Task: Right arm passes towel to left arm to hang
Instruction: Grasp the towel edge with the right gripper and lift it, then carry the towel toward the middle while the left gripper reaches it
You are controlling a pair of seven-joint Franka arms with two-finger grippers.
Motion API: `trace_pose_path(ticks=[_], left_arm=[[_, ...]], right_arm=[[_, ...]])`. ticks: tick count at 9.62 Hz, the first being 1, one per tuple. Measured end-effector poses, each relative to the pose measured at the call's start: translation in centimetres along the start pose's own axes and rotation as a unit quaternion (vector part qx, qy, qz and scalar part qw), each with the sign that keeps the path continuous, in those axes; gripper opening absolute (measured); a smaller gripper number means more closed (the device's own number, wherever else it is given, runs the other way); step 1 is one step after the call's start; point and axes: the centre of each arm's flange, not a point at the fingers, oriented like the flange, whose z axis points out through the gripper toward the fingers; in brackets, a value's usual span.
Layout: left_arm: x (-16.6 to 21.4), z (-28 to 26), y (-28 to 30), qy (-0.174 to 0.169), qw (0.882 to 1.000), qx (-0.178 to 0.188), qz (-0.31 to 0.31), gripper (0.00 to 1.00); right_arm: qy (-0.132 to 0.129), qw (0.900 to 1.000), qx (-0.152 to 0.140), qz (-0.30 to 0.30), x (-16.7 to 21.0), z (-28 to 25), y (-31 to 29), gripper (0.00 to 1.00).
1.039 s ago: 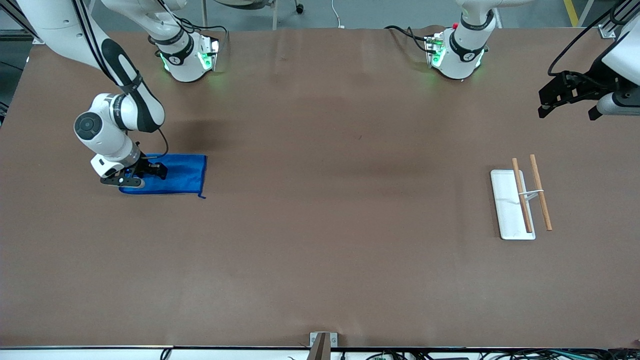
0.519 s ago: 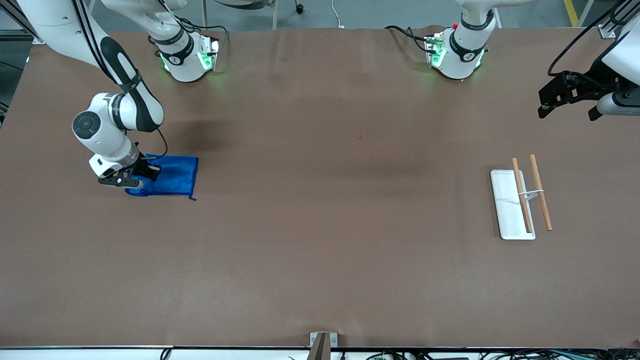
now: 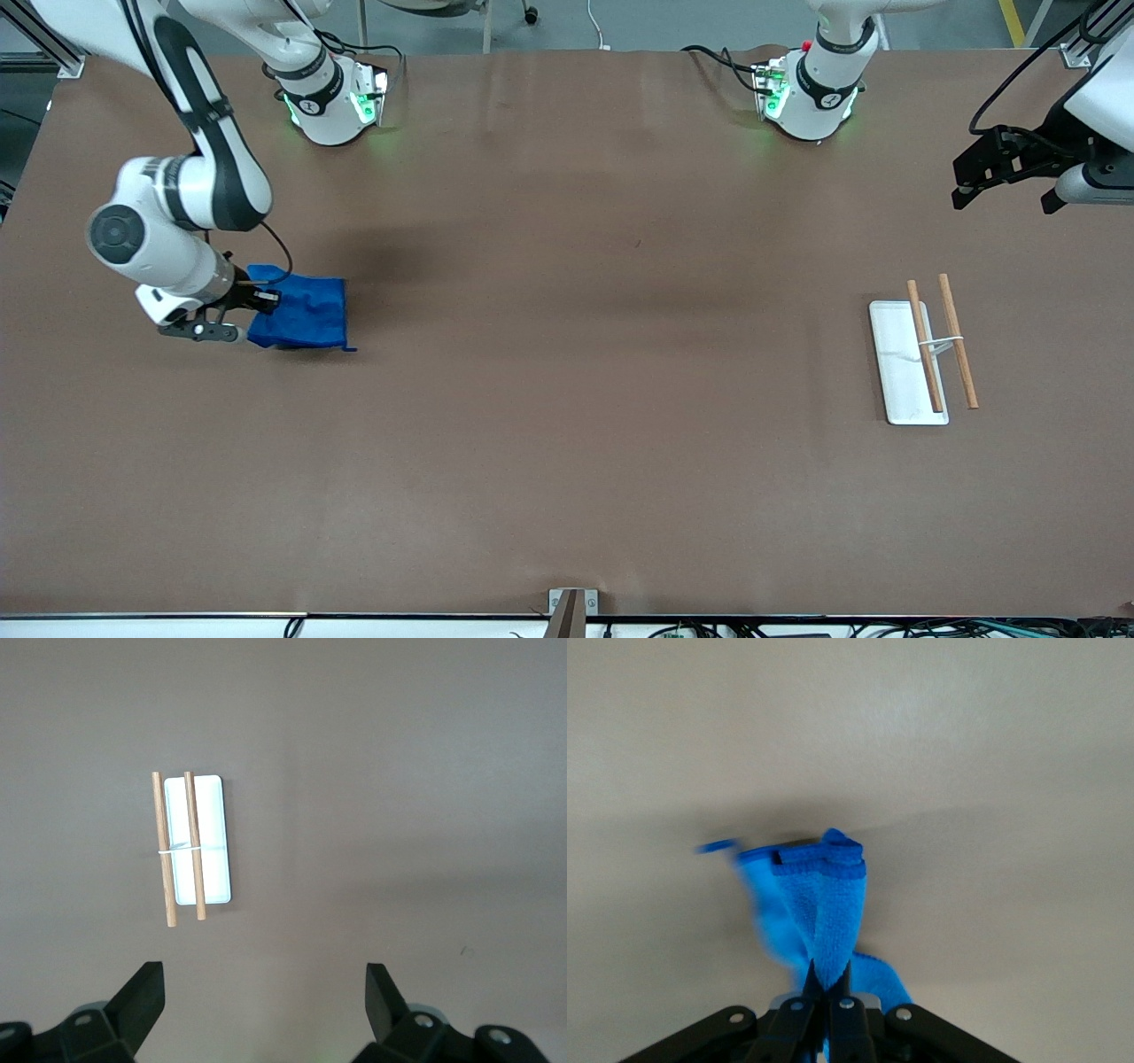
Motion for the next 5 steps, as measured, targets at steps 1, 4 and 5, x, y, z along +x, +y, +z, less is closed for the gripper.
trace_pose_path(ticks=[1, 4, 5], left_arm=[[0.0, 0.0, 0.0, 0.000, 1.000, -0.001, 0.000, 1.00], [0.0, 0.0, -0.2, 0.000, 1.000, -0.001, -0.002, 1.00], [0.0, 0.0, -0.3, 0.000, 1.000, -0.001, -0.002, 1.00]], right_arm=[[0.007, 1.000, 0.000, 0.003, 0.6, -3.5, -2.3, 0.04], [0.038, 0.999, 0.028, -0.021, 1.0, -7.5, -9.4, 0.04], [0.049, 0.996, 0.072, -0.021, 0.9, -8.5, -12.3, 0.04]])
